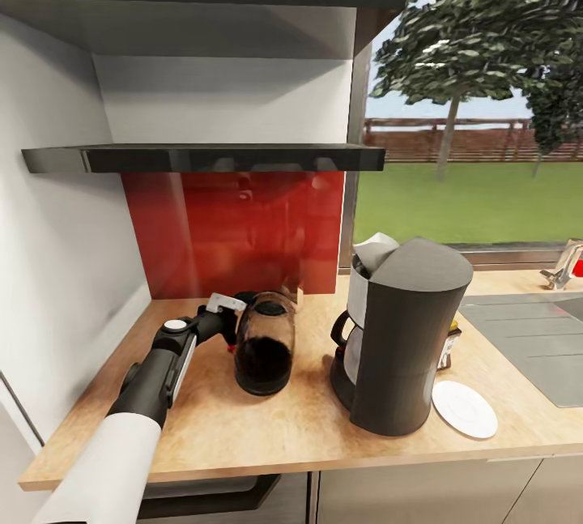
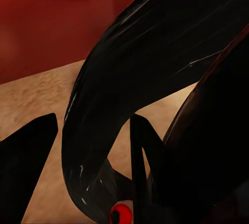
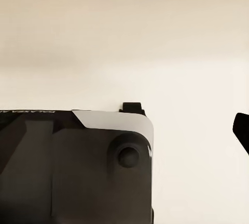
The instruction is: Set up a coffee station on the kitchen countertop: keep the coffee maker on the countertop, move the bottle of coffee from the kitchen shelf to the counter next to the coffee maker, place a paper coffee filter on top of the coffee maker, put the saucer next to the coffee maker with the coffee cup on the saucer, and place the electric kettle next to the coffee maker.
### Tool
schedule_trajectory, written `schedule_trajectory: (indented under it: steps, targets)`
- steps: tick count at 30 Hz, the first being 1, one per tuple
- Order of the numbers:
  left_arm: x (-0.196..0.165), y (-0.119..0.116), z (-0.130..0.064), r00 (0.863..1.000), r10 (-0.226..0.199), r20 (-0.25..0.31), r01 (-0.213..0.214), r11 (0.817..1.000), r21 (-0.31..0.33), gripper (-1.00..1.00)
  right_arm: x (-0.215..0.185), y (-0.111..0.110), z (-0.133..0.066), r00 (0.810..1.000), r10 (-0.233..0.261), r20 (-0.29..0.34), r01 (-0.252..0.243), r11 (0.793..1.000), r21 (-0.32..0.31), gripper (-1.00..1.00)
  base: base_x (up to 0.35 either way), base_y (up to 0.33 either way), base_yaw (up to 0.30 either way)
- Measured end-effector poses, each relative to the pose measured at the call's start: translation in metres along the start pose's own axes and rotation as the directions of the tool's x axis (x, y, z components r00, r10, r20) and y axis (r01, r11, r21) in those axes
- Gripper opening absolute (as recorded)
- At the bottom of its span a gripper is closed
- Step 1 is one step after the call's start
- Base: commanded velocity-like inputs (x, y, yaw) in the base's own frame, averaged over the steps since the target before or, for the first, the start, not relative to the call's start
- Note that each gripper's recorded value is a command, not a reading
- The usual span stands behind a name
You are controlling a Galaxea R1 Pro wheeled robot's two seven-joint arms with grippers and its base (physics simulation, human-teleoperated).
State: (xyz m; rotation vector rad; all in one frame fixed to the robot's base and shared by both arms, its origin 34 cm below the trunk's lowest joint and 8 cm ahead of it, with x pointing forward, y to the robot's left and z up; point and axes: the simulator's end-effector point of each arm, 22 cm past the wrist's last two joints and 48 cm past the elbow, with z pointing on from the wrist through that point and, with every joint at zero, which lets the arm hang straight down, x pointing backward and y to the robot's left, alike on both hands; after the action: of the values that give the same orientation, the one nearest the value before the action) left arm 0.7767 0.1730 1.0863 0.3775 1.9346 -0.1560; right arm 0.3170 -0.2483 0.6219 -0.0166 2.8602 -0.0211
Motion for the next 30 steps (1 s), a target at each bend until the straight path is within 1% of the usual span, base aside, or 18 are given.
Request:
schedule_trajectory:
  steps: [4, 6, 9, 12, 14, 24, 30]
  targets:
    - [0.002, 0.005, 0.001, 1.000, -0.024, -0.001, 0.024, 0.999, -0.031, -1.00, 0.000, 0.000, 0.000, 1.000, 0.000, 0.001, 0.000, 1.000, 0.000, 1.00, 0.000, 0.000, 0.000]
    - [0.002, 0.004, 0.001, 1.000, -0.023, 0.000, 0.023, 0.999, -0.035, -1.00, 0.000, 0.000, 0.000, 1.000, 0.000, 0.001, 0.000, 1.000, 0.000, 1.00, 0.000, 0.000, 0.000]
    - [0.002, 0.002, 0.002, 1.000, -0.027, 0.002, 0.027, 0.999, -0.031, -1.00, 0.000, 0.000, 0.000, 1.000, 0.000, 0.001, 0.000, 1.000, 0.000, 1.00, 0.000, 0.000, 0.000]
    - [0.001, -0.011, 0.005, 0.999, -0.051, 0.005, 0.051, 0.999, -0.006, -1.00, 0.000, 0.000, 0.000, 1.000, 0.000, 0.000, 0.000, 1.000, 0.000, 1.00, 0.000, 0.000, 0.000]
    - [0.001, -0.012, 0.006, 0.999, -0.048, 0.006, 0.048, 0.999, -0.006, -1.00, 0.000, 0.000, 0.000, 1.000, 0.000, 0.000, 0.000, 1.000, 0.000, 1.00, 0.000, 0.000, 0.000]
    - [-0.001, -0.016, 0.006, 0.998, -0.060, 0.010, 0.060, 0.998, 0.003, -1.00, 0.000, 0.000, 0.000, 1.000, 0.000, 0.000, 0.000, 1.000, 0.000, 1.00, 0.000, 0.000, 0.000]
    - [-0.003, -0.024, 0.007, 0.998, -0.062, 0.013, 0.062, 0.998, 0.014, -1.00, 0.000, 0.000, 0.000, 1.000, 0.000, 0.000, 0.000, 1.000, 0.000, 1.00, 0.000, 0.000, 0.000]
